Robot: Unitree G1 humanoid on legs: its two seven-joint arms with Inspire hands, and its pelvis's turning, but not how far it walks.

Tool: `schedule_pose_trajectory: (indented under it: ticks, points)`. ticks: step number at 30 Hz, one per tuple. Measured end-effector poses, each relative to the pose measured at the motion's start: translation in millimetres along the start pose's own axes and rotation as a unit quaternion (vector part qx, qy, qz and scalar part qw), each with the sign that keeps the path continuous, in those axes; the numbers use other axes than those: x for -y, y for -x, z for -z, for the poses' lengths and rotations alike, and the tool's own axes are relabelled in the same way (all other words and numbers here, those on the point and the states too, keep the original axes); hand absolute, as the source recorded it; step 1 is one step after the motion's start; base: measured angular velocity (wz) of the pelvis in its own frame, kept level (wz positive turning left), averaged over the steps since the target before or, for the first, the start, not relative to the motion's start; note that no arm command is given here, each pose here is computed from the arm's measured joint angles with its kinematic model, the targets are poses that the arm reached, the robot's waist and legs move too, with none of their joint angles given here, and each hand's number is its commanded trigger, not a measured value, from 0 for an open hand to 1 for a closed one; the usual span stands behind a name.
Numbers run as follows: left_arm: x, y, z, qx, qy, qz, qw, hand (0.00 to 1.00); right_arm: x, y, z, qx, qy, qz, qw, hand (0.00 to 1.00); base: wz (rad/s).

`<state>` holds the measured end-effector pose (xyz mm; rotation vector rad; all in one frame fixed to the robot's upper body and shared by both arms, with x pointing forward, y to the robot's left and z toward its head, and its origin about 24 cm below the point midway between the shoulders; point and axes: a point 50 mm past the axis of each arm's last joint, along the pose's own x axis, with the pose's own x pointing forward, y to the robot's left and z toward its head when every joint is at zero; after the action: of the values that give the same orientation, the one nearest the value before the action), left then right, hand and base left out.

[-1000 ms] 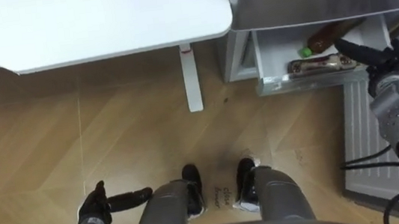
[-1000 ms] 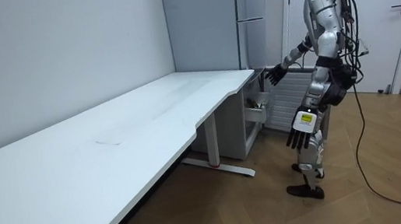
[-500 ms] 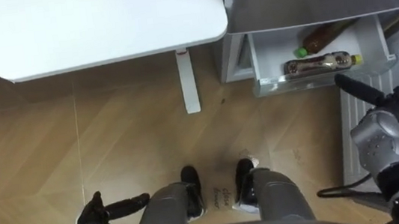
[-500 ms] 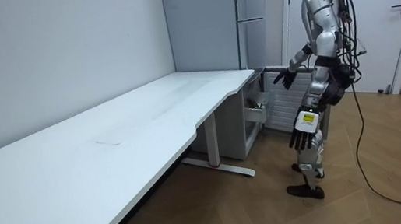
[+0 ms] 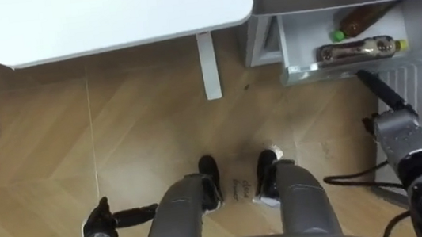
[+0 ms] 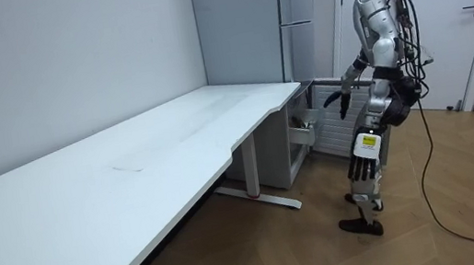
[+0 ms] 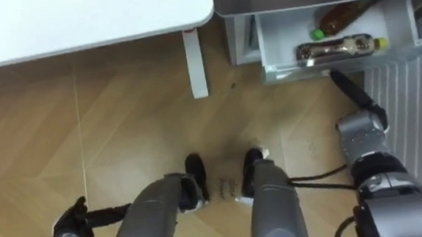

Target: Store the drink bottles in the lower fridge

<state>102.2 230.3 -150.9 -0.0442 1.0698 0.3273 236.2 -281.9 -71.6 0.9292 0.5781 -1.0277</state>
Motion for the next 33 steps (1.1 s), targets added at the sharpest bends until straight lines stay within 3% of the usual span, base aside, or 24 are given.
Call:
schedule_pose_trajectory:
  ticks: [10,17,33]
  points:
    - [-4.4,-0.5,-11,0.016,-0.02,-0.033,0.999,0.0,-26,-1,-27,-0.005,-0.096,-0.058,0.994,0.0,0.03]
    - [-8.0,-1.2,-17,0.023,-0.036,-0.046,0.998,0.0,-68,10,-50,0.011,-0.118,-0.152,0.981,0.0,0.02]
    - [-13.6,-1.5,-25,0.035,-0.037,-0.051,0.997,0.0,-101,24,-75,0.023,-0.123,-0.201,0.972,0.0,-0.01]
